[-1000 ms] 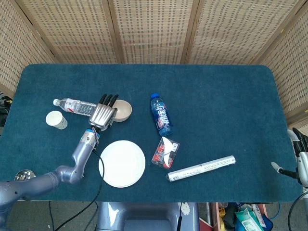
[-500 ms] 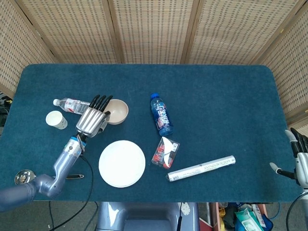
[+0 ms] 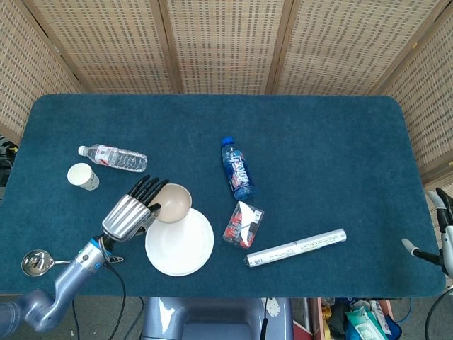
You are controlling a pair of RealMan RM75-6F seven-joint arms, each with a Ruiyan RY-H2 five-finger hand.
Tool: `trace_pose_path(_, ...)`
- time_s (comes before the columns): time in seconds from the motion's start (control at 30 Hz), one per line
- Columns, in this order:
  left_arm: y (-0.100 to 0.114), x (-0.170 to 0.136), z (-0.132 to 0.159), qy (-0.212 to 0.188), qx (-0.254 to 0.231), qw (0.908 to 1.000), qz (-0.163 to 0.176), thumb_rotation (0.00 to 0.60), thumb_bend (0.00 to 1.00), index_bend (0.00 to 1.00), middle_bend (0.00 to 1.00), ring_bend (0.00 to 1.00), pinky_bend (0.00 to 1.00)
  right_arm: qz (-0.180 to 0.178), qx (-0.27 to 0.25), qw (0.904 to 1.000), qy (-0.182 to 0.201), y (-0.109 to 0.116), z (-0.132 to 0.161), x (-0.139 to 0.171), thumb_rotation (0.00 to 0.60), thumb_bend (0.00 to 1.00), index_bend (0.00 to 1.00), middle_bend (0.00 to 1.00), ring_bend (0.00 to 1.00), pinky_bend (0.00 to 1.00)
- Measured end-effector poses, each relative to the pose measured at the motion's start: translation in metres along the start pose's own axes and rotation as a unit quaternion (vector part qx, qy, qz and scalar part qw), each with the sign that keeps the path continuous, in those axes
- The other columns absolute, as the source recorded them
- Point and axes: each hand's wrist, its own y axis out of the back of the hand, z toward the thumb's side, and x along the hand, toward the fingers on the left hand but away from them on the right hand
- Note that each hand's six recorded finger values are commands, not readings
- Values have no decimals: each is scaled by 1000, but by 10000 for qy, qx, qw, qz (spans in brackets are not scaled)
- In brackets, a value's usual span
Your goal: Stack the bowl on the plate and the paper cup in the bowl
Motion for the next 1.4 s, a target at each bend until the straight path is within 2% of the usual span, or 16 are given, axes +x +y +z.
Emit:
trace_pose_path(0.13,-6,-14,8,-175,-43,9998,-34,600,451,684,9,0,32,4,1,10000,-1,0,0,0,600,142,9,0,0,0)
trace_pose_path(0.37,-19,-20,25,-408,-132,9989,-179,600,451,684,9,0,32,7,7,10000,15,0,1,1,600,142,9,0,0,0)
trace_pose_path(0.97,-52,-21,39,-523,-26,9966,-628,600,452,676,7,0,22,-5,-16,10000,35,1,2,1,600,142,9,0,0,0)
trace_pose_path(1.07,-56,-21,41,-548,1,9962,-681,600,426,554,0,0,5,-13,-28,10000,31,1,2,1,600,142,9,0,0,0)
trace_pose_path(1.13,-58,-23,41,-553,17,9957,-739,600,335,416,0,0,0,-20,-31,10000,30,1,2,1,600,142,9,0,0,0)
trace_pose_path(1.2,-57,-23,40,-530,4,9958,-745,600,259,351,0,0,0,-29,-37,10000,36,2,2,1,600,142,9,0,0,0)
trace_pose_path(1.33,-52,-25,33,-442,-38,9965,-709,600,151,279,0,0,0,-36,-42,10000,35,2,2,1,600,142,9,0,0,0)
trace_pose_path(1.4,-48,-26,30,-404,-53,9969,-674,600,134,265,0,0,0,-40,-42,10000,35,2,2,1,600,142,9,0,0,0)
